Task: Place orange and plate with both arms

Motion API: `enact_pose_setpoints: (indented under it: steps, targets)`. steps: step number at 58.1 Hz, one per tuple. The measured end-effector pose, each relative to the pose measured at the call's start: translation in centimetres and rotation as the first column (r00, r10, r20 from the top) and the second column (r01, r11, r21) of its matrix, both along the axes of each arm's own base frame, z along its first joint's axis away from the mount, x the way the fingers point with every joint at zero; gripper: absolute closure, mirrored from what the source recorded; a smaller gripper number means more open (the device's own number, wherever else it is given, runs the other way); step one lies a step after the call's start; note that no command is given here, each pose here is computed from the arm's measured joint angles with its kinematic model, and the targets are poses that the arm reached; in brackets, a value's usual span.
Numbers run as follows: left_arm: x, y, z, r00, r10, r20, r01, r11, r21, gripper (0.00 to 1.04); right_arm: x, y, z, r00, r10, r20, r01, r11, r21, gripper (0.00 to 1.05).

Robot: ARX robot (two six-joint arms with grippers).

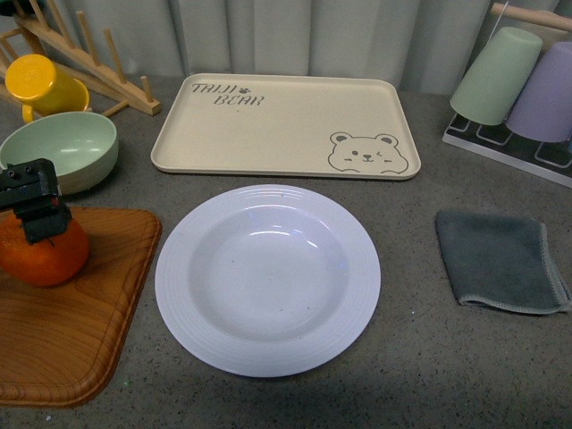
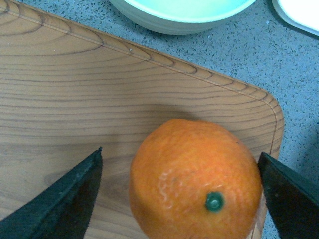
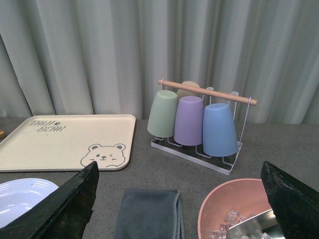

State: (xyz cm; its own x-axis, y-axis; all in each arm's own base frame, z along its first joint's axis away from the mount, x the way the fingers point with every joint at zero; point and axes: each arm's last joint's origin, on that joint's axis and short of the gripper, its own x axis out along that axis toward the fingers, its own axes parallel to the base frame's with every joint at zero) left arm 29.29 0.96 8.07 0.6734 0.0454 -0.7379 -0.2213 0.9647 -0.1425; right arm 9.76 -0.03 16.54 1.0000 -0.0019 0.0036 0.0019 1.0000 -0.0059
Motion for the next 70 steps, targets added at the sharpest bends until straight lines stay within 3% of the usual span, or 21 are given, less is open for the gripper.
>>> enact_pose_setpoints:
  steps: [10, 16, 42, 55, 70]
  targets:
    - [0.0, -0.1, 0.0, 1.000, -0.003, -0.003, 0.003, 1.000, 0.000, 0.39, 0.0, 0.0, 0.0, 1.000, 0.000, 0.000, 0.000, 1.000, 0.000, 0.09]
    - [0.0, -0.1, 0.0, 1.000, -0.005, -0.003, 0.005, 1.000, 0.000, 0.44, 0.0, 0.0, 0.0, 1.000, 0.000, 0.000, 0.000, 1.000, 0.000, 0.09]
    - [0.1, -1.4, 1.3, 0.999, -0.030, 0.014, 0.030, 0.999, -0.020, 0.46, 0.0, 0.0, 0.0, 1.000, 0.000, 0.000, 0.000, 1.000, 0.000, 0.09]
    - [1.6, -5.2, 4.0, 0.987, -0.120, 0.103, 0.126, 0.991, -0.052, 0.46, 0.0, 0.0, 0.0, 1.000, 0.000, 0.000, 0.000, 1.000, 0.000, 0.09]
    - [2.3, -9.8, 4.3, 0.969, -0.217, 0.119, 0.228, 0.969, -0.092, 0.46, 0.0, 0.0, 0.0, 1.000, 0.000, 0.000, 0.000, 1.000, 0.000, 0.09]
